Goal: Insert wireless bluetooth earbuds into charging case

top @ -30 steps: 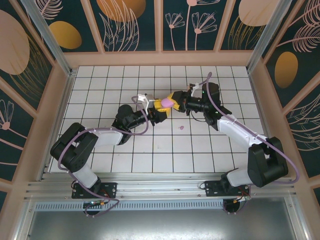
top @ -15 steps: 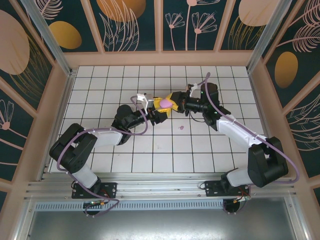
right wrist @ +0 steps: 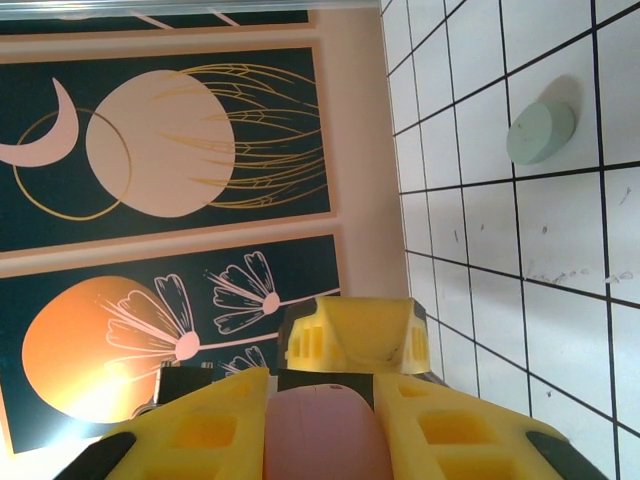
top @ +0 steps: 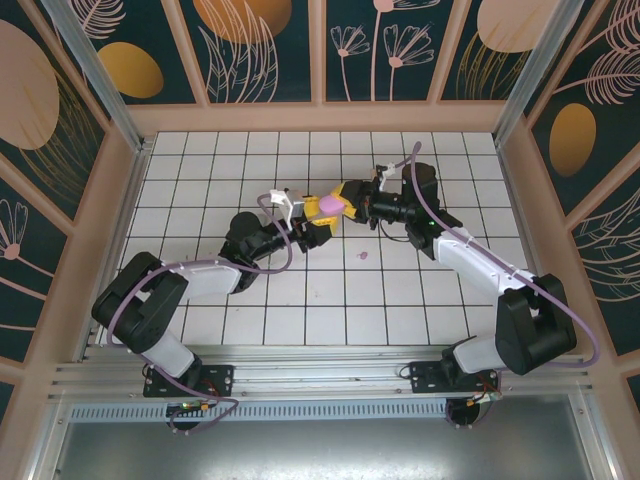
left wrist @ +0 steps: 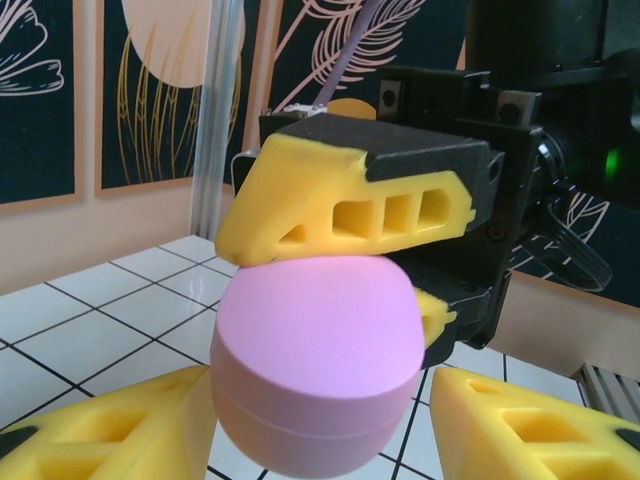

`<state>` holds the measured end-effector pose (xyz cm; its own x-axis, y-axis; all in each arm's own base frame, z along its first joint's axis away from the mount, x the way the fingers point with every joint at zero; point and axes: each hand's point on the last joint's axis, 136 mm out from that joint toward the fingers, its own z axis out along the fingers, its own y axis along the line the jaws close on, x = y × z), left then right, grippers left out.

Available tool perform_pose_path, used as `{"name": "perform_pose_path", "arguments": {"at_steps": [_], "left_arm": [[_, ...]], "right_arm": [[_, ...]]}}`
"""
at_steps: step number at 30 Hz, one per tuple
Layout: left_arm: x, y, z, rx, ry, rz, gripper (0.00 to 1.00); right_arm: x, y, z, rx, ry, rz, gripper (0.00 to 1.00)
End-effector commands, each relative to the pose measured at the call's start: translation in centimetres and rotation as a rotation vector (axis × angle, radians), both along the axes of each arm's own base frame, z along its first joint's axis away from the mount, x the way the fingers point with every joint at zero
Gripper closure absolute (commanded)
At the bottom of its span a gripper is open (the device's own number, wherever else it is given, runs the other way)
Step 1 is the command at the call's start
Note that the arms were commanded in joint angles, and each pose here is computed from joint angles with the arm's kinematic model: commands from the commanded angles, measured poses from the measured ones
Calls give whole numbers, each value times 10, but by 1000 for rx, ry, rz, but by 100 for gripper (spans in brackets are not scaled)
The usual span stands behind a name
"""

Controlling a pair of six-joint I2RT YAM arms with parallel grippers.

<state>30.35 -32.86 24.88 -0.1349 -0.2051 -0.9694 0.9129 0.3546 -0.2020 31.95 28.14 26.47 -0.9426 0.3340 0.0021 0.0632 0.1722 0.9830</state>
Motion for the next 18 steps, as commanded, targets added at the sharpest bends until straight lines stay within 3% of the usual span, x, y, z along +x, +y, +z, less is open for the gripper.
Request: {"name": "perform_pose_path", "arguments": {"at_steps": [1, 12, 18], "left_arm": [[-6, 3, 19, -34, -59, -8, 44], [-7, -2, 17, -26, -44, -39, 61], [-9, 0, 21, -14, -52, -33, 67]], "right_arm": [[-7, 2, 13, 13, -43, 20, 95], [-11, 4, 19, 19, -52, 25, 94], [-13, 1, 22, 18, -59, 11, 76]]}}
